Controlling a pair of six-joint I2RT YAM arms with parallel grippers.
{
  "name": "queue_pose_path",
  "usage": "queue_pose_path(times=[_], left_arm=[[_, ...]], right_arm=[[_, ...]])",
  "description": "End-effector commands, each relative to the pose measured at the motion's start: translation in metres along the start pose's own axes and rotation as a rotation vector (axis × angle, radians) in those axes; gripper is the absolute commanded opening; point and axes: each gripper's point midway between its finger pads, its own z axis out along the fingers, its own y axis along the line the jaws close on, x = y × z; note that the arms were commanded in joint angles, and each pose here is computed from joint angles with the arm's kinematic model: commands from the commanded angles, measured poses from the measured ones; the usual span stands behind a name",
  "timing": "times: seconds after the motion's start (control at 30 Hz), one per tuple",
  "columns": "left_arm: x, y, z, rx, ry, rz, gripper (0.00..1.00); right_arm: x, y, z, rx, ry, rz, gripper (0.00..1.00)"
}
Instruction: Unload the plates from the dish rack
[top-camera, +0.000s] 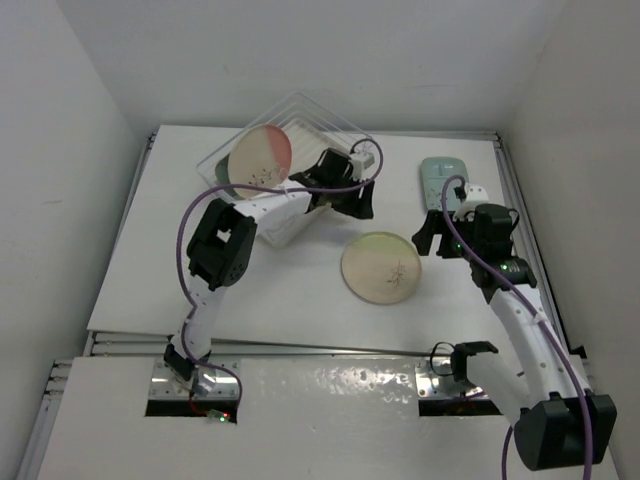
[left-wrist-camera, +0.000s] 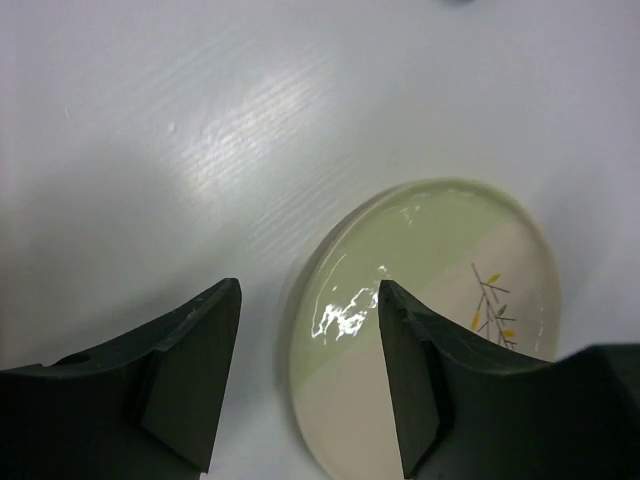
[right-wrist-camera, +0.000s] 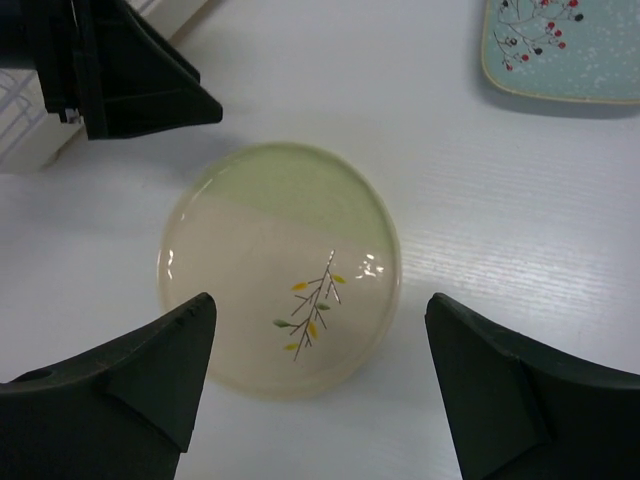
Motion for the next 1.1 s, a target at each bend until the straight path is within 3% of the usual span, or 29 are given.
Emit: queue_pose_path(times=[0.0, 0.1, 0.2, 0.33, 0.37, 0.4, 0.5, 0.63, 0.8, 0.97, 1.07], left_arm=[[-0.061, -0.035, -0.036, 0.040, -0.108, 0.154, 0.55], [-0.113, -0.050, -0.076, 0.003, -0.203, 0.269, 0.55], [-0.157, -0.036, -0.134, -0.164, -0.278, 0.381, 0.58], [-0.185, 0.034, -0.210, -0.505, -0.355, 0.419, 0.69], [-0.187, 0.044, -0.222, -0.524, -0.359, 0.421, 0.74], [-0.190, 0.067, -0.249, -0.549, -0.379, 0.384, 0.76], [-0.180, 0.103, -0.275, -0.534, -0.362, 0.324, 0.77], [-0.166, 0.140, -0.288, -0.662, -0.315, 0.324, 0.78], [-0.173, 0.189, -0.302, -0.729, -0.358, 0.225, 0.80], [-0.158, 0.203, -0.275, -0.690, -0.278, 0.260, 0.81], [-0.147, 0.226, -0.268, -0.758, -0.268, 0.230, 0.81]], right_arm=[[-0.038, 0.012, -0.004, -0.044, -0.079, -0.002, 0.85], [-0.050, 0.015, 0.000, -0.057, -0.092, 0.009, 0.85], [-0.058, 0.015, 0.006, -0.056, -0.092, 0.013, 0.85], [-0.063, 0.015, 0.016, -0.066, -0.089, 0.011, 0.84], [-0.061, 0.016, 0.020, -0.072, -0.079, 0.014, 0.84], [-0.061, 0.017, 0.021, -0.080, -0.076, 0.014, 0.84], [-0.061, 0.020, 0.026, -0.103, -0.066, 0.018, 0.83], [-0.061, 0.022, 0.032, -0.122, -0.061, 0.014, 0.83], [-0.059, 0.026, 0.035, -0.149, -0.041, 0.023, 0.83], [-0.051, 0.026, 0.036, -0.152, -0.012, 0.031, 0.82], [-0.048, 0.025, 0.036, -0.144, 0.001, 0.041, 0.82]])
